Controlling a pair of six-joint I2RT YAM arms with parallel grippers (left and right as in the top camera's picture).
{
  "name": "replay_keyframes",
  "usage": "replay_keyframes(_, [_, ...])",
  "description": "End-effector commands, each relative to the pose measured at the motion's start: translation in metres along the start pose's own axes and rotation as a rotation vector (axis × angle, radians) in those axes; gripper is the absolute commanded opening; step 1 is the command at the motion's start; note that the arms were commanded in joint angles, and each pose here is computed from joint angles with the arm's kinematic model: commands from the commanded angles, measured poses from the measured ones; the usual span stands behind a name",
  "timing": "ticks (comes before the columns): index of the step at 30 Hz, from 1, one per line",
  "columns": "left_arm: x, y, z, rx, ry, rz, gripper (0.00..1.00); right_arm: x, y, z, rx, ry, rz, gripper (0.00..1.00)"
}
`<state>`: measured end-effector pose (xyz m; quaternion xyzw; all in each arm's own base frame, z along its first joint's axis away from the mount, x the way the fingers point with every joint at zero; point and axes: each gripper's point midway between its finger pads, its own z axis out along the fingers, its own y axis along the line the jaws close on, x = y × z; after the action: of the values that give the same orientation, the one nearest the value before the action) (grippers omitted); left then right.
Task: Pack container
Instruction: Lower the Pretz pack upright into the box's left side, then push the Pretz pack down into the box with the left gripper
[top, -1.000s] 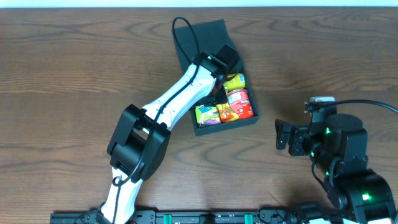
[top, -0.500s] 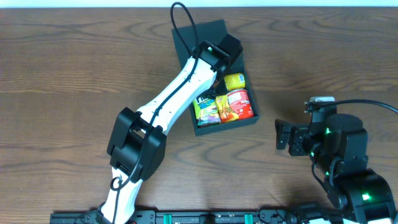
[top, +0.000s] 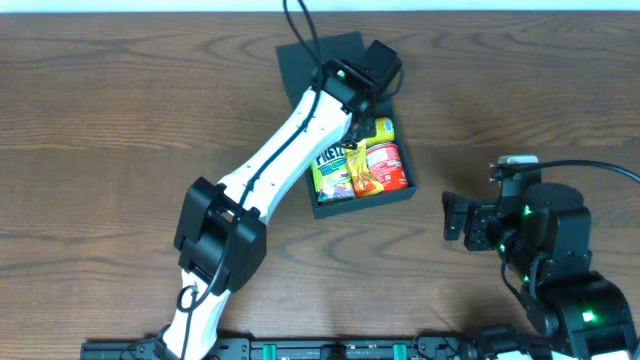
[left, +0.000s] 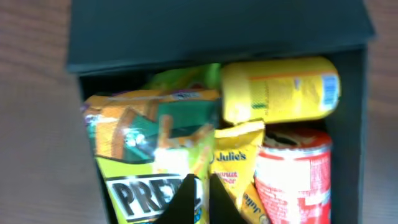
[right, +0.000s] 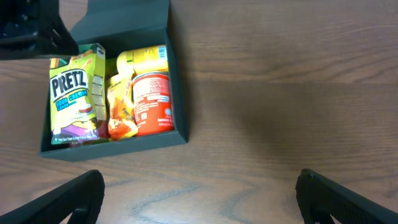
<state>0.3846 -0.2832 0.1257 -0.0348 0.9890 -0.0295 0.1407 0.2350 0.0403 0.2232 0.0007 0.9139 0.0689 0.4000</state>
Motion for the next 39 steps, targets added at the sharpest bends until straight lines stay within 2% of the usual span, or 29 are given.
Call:
replay_keyframes(1, [0.004,-0.004,0.003,-0.012,0.008,0.083,0.06,-0.004,-0.002,-0.002,0.007,-0.011,-0.007,0.99])
replay_keyframes(7, [0.024,0.016,0.006,-0.1,0.074,-0.017,0.06,-0.004,-0.002,-0.002,0.007,-0.011,-0.007,0.99])
replay_keyframes(19, [0.028,0.012,0.041,-0.082,0.048,0.001,0.06,-0.004,-0.002,-0.002,0.007,-0.011,-0.007,0.99])
replay_keyframes(25, [0.031,0.033,0.051,-0.182,0.024,0.018,0.06,-0.004,-0.002,-0.002,0.007,-0.011,-0.007,0.99])
replay_keyframes(39, [0.045,0.043,0.053,-0.223,0.072,0.033,0.06,-0.004,-0.002,-0.002,0.007,-0.011,-0.007,0.99])
